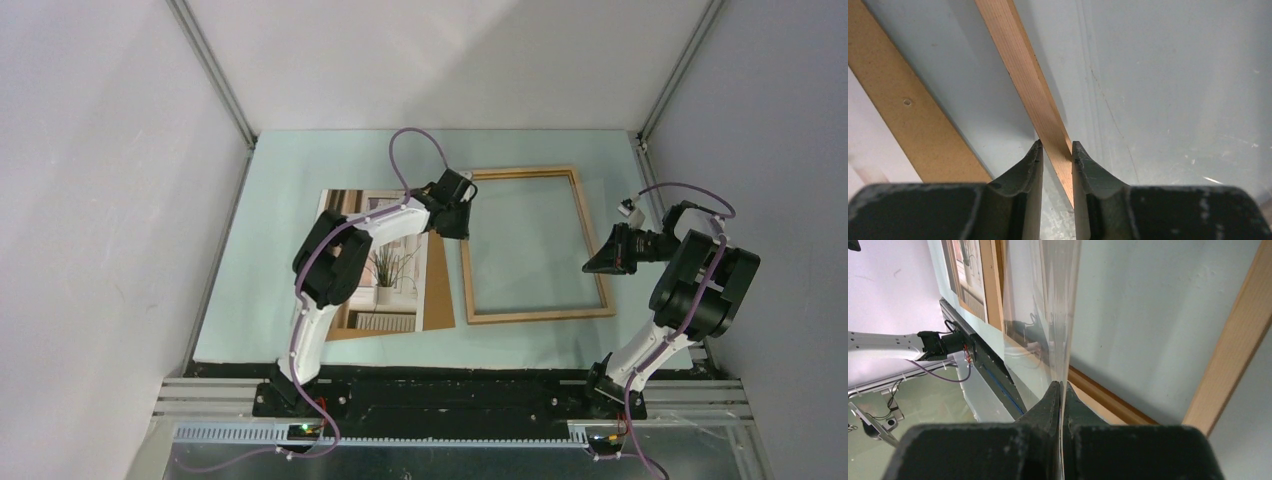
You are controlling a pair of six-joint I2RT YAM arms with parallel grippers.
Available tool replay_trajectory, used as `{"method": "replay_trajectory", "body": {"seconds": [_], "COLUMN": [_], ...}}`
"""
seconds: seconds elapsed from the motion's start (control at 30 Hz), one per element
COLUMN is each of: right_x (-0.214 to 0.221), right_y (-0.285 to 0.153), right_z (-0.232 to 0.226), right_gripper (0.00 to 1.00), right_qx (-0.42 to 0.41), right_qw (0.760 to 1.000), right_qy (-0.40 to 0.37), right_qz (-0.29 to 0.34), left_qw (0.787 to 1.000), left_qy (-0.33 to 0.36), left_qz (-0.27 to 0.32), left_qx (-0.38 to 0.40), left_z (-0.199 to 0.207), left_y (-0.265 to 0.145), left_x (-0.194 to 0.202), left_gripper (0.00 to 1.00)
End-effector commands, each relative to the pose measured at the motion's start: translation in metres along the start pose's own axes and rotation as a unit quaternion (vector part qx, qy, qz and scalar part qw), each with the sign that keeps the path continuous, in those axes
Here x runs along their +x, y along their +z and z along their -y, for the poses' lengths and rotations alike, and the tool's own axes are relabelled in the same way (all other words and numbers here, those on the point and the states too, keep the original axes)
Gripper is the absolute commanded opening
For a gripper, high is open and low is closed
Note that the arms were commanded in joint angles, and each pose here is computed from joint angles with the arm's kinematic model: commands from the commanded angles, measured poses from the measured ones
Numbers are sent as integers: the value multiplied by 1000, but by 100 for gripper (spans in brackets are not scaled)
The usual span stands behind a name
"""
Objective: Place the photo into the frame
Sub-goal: Adjust the photo frame at the center of the board.
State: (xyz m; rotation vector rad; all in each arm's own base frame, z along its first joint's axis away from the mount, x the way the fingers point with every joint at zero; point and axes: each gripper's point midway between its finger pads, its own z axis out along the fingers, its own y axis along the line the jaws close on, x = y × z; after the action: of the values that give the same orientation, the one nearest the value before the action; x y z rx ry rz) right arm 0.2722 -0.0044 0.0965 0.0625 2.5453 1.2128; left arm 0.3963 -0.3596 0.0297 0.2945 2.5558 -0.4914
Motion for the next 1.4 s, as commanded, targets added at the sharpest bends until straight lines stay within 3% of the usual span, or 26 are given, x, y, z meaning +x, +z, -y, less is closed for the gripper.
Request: {"method": "replay_trajectory", "body": {"seconds": [0.0,0.7,0.9,1.17,1.37], "right_x": [-13,-57,-65,-75,-77], "right_y": [-5,1,6,4,3], "right_z": [-6,-42,-51,-70,-90], "right_gripper": [0,0,0,0,0], "right_qx": [-6,-81,-123,-164,-195], "right_qw": [999,994,990,985,980], "right_qy": [-43,-60,-55,-32,-26], "right_qz": [18,51,44,45,43], "left_qw": [998,998,997,997,995], "left_qy": [54,64,67,64,72], "left_qz": [-2,-27,-30,-29,-15], "left_qx": [-9,-3,18,40,68], "left_z": [-10,-38,-33,-38,-34], "left_y": [-22,-31,-36,-44,-54], "left_x": [5,18,18,12,-4], "left_gripper": [2,2,22,66,88]}}
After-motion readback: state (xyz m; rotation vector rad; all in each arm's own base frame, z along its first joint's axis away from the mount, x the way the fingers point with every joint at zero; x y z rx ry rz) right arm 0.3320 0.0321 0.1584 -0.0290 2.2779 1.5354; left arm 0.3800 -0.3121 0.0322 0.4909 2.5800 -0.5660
